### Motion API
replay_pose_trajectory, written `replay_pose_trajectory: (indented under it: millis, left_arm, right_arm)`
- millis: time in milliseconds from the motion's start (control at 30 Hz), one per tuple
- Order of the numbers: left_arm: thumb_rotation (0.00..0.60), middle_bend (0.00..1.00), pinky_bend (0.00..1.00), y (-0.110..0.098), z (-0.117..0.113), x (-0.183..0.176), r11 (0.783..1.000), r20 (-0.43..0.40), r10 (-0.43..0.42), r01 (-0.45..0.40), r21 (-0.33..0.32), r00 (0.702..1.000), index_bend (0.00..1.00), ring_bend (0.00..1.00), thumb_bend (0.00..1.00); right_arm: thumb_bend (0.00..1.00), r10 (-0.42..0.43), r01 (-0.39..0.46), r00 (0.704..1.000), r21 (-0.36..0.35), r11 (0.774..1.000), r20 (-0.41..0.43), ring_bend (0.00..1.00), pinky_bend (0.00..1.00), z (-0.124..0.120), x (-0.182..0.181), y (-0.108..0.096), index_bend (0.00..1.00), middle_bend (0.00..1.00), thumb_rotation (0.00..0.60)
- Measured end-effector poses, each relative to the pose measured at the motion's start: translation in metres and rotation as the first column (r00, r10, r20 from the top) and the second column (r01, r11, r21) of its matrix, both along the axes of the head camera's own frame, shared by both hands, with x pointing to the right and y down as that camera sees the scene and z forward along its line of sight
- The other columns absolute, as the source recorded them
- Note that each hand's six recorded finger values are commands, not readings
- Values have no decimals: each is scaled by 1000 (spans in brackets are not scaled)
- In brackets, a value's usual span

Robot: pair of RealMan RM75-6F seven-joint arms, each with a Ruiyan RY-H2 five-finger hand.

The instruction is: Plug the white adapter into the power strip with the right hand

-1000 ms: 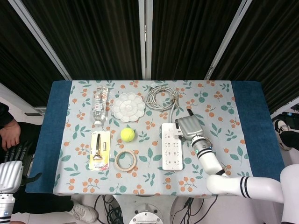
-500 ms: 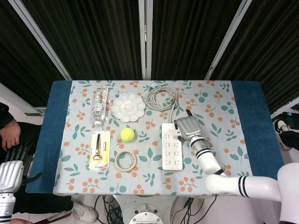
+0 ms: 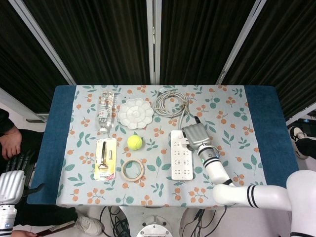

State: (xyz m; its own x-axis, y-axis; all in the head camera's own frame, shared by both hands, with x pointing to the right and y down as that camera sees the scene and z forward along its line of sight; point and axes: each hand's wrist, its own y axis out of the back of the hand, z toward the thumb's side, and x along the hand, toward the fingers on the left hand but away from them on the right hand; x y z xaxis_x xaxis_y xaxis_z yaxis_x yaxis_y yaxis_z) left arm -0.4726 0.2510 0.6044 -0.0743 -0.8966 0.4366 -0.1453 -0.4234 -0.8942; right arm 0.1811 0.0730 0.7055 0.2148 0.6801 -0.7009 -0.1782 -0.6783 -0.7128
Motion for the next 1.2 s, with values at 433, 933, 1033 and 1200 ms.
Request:
replay_pose_trajectory:
  millis: [433,933,1033,1200]
  left_arm:
    - [600,11,0,2,2,-1,1000,-3,-4,4,-4,1000,0,0,71]
    - [600,11,0,2,3,-1,1000,-6,-5,5,0,1000,0,0,71]
    - [600,11,0,2,3,-1,1000,-7,-5,5,0,1000,0,0,71]
    - [600,11,0,2,2,0,1000,-7,-3,3,4,1000,0,0,71]
  right_arm:
    - [533,4,-4,1000,-15,1000,-14,481,0,8,-1,3,801,686,600]
    - [425,4,-5,1000,-35,999,-16,382,0,9,3,6,583,529,600]
    - [368,6,-7,1000,-39,999,-17,344,0,8,5,7,489,489,600]
    - [327,11,-12,1000,-40,999,-11,312,0,7,6,7,414,450,600]
